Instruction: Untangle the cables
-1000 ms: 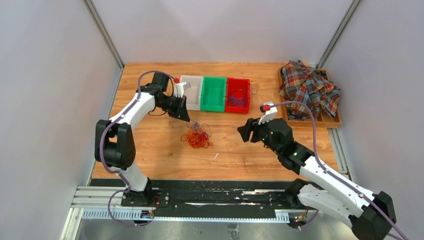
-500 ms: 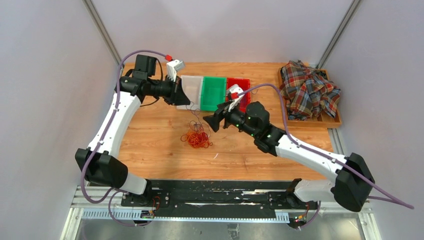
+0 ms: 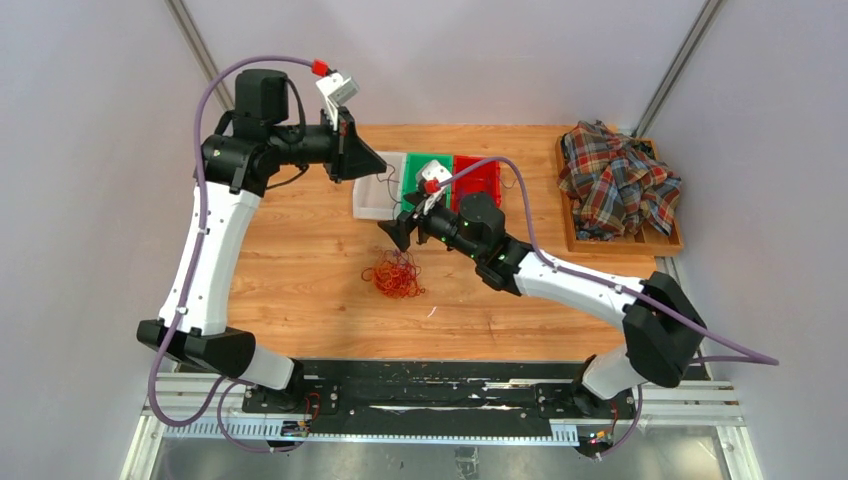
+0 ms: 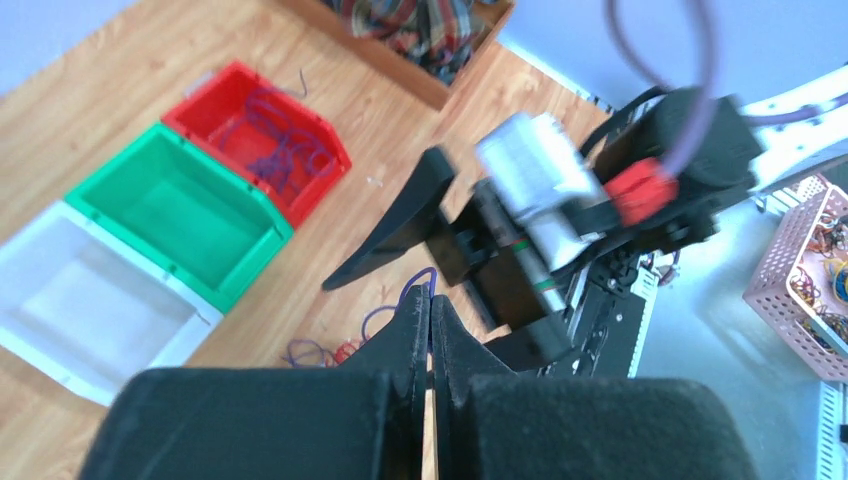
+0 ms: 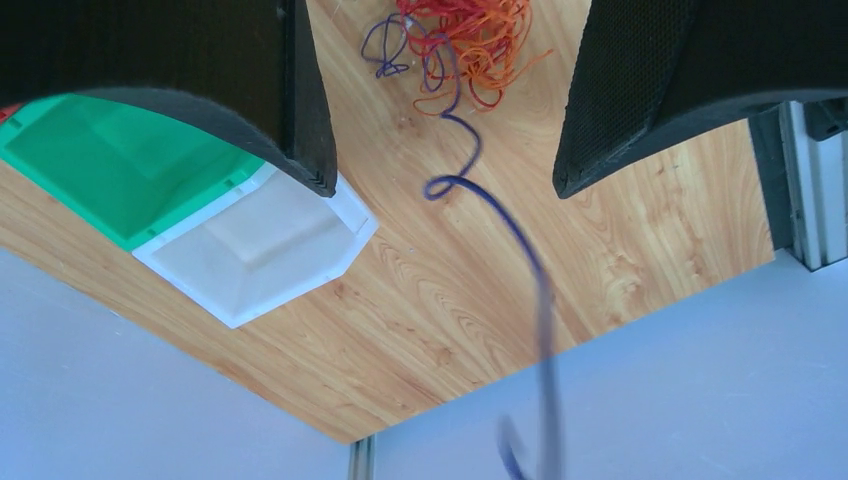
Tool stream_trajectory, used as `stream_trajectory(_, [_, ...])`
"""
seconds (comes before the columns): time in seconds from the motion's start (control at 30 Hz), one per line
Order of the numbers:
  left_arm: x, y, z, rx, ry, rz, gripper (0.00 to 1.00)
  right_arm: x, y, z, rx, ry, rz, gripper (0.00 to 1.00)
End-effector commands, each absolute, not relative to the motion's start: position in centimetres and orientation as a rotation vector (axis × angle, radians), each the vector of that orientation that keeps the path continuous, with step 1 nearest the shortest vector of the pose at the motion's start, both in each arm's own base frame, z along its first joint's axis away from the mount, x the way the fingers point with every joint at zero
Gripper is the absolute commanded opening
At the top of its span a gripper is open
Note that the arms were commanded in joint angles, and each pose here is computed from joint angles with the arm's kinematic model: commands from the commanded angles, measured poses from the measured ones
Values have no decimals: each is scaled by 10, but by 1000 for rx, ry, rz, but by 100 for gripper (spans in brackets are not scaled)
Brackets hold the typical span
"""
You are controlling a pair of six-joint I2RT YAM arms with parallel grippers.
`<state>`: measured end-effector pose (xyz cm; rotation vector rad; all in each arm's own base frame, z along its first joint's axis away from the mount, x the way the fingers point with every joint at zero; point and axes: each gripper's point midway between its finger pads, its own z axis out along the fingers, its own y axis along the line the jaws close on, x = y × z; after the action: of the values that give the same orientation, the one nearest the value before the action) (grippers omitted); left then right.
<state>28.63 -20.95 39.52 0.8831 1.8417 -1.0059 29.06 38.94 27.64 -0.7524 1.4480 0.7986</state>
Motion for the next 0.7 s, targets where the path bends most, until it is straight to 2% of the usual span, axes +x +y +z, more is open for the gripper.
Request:
stream_trajectory(0.0, [256, -215, 452, 935, 1681, -1067, 1, 308, 401, 279, -694, 1423, 771, 77])
stream_trajectory(0.37, [236, -210, 556, 955, 1389, -947, 0, 317, 418, 244, -666, 1483, 814, 66])
stream_trajectory(0.67, [220, -201, 628, 857, 1140, -860, 0, 308, 423, 194, -663, 1579, 849, 62])
